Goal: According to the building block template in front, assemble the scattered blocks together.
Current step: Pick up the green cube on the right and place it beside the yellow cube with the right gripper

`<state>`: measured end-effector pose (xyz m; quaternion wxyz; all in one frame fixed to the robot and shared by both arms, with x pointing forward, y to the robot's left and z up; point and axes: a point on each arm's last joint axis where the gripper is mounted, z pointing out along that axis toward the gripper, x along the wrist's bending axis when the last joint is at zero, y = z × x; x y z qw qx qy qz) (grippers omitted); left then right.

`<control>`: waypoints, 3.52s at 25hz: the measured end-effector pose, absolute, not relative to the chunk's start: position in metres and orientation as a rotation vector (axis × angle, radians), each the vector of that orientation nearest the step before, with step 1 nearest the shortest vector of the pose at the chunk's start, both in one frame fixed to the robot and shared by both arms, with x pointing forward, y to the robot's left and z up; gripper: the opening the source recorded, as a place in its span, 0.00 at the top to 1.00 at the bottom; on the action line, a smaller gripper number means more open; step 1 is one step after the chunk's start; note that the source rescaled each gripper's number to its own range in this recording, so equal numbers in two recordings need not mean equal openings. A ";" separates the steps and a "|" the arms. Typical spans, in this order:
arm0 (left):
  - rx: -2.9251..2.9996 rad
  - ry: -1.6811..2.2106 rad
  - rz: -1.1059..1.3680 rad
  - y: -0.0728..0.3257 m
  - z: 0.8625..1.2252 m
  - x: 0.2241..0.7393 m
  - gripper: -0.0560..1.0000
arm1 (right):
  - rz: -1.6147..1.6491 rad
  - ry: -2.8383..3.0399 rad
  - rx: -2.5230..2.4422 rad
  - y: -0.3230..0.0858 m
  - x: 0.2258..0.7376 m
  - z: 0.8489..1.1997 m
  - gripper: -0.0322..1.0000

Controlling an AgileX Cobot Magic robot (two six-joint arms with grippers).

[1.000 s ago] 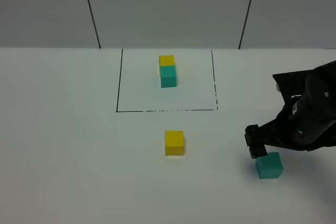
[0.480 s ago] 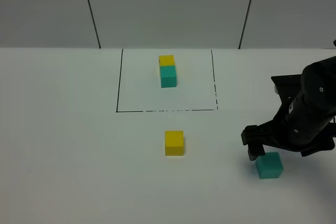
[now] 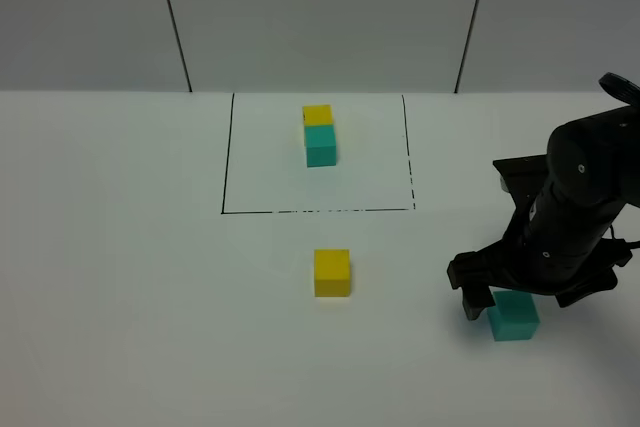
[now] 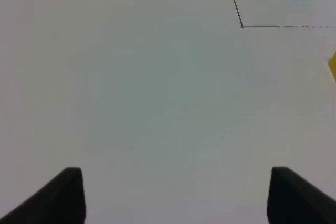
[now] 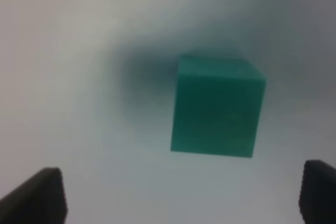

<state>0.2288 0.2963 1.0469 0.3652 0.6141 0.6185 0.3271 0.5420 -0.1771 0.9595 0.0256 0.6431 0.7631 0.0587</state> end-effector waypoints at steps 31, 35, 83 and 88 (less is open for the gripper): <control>1.579 1.590 0.841 0.296 1.047 0.229 0.38 | 0.111 2.290 1.992 -0.178 0.561 0.911 0.19; 1.579 1.590 0.841 0.296 1.047 0.229 0.38 | 0.115 2.273 2.004 -0.183 0.564 0.911 0.20; 1.579 1.590 0.841 0.296 1.047 0.229 0.38 | -0.075 2.811 1.210 -0.165 0.576 0.931 0.95; 1.579 1.590 0.841 0.296 1.047 0.229 0.38 | -0.015 2.908 0.784 -0.147 0.587 0.953 0.95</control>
